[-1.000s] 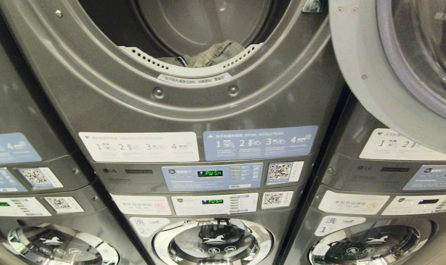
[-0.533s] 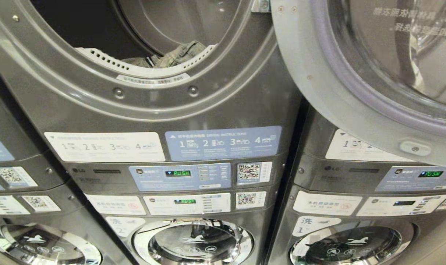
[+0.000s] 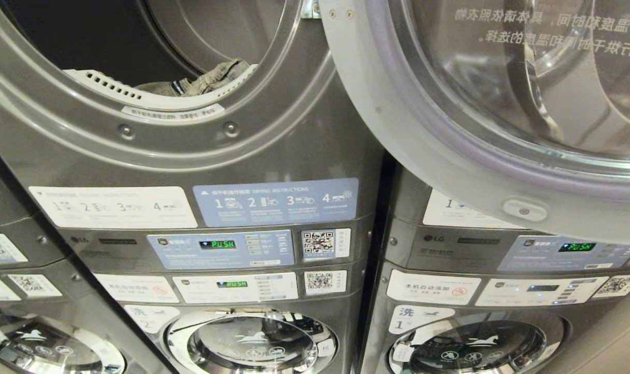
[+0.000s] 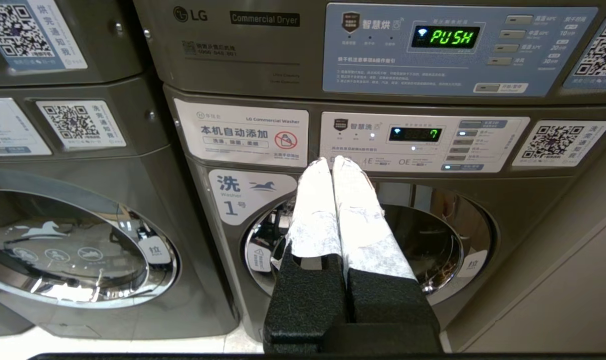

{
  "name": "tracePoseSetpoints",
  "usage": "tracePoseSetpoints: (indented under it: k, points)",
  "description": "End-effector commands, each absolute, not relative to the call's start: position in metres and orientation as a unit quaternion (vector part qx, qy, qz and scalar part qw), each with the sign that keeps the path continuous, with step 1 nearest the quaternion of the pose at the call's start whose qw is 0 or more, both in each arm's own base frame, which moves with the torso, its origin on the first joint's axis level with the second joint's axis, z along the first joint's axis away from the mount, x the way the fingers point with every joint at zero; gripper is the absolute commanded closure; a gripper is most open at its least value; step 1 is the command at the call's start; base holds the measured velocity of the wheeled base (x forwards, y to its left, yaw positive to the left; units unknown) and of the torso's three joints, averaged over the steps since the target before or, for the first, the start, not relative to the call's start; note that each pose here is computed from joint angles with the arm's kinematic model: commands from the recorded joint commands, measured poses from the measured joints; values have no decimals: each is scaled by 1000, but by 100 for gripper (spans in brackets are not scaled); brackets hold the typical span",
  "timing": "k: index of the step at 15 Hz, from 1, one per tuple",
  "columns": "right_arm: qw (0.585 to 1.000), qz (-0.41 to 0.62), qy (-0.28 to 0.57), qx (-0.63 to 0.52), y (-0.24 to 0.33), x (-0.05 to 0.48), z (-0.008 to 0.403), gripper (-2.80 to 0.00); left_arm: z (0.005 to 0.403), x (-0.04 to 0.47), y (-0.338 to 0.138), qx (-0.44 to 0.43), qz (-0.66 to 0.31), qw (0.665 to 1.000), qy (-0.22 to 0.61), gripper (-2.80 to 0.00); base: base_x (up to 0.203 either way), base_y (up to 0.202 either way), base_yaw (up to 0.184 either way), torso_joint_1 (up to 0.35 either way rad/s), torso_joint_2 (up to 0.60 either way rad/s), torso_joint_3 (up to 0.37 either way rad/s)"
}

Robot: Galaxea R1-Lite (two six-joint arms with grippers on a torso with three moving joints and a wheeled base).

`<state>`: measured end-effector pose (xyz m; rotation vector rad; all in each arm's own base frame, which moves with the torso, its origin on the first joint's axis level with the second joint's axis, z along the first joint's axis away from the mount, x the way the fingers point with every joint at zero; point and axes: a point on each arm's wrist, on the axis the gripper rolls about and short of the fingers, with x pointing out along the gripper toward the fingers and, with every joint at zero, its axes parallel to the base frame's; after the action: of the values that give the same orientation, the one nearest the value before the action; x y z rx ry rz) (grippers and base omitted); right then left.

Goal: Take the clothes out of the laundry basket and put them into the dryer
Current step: Close the dryer

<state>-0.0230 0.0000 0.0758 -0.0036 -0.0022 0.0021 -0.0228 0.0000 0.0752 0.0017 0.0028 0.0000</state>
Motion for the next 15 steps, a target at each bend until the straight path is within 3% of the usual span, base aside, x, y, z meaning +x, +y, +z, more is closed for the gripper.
tracePoseSetpoints:
  k: [1,6,11,15]
  points:
    - [1000,2,-1,-2,0,-23,75,0,75,-23,0,1,1,1000,2,0,0,0,0,0,0,0]
    - [1000,2,-1,-2,0,-23,75,0,75,-23,0,1,1,1000,2,0,0,0,0,0,0,0]
    - [1000,0,-8,0,0,-23,78,0,75,-23,0,0,1,1000,2,0,0,0,0,1,2,153]
    - [994,-62,-87,-1,-3,-35,125,0,75,-23,0,1,1,1000,1,0,0,0,0,1,2,160]
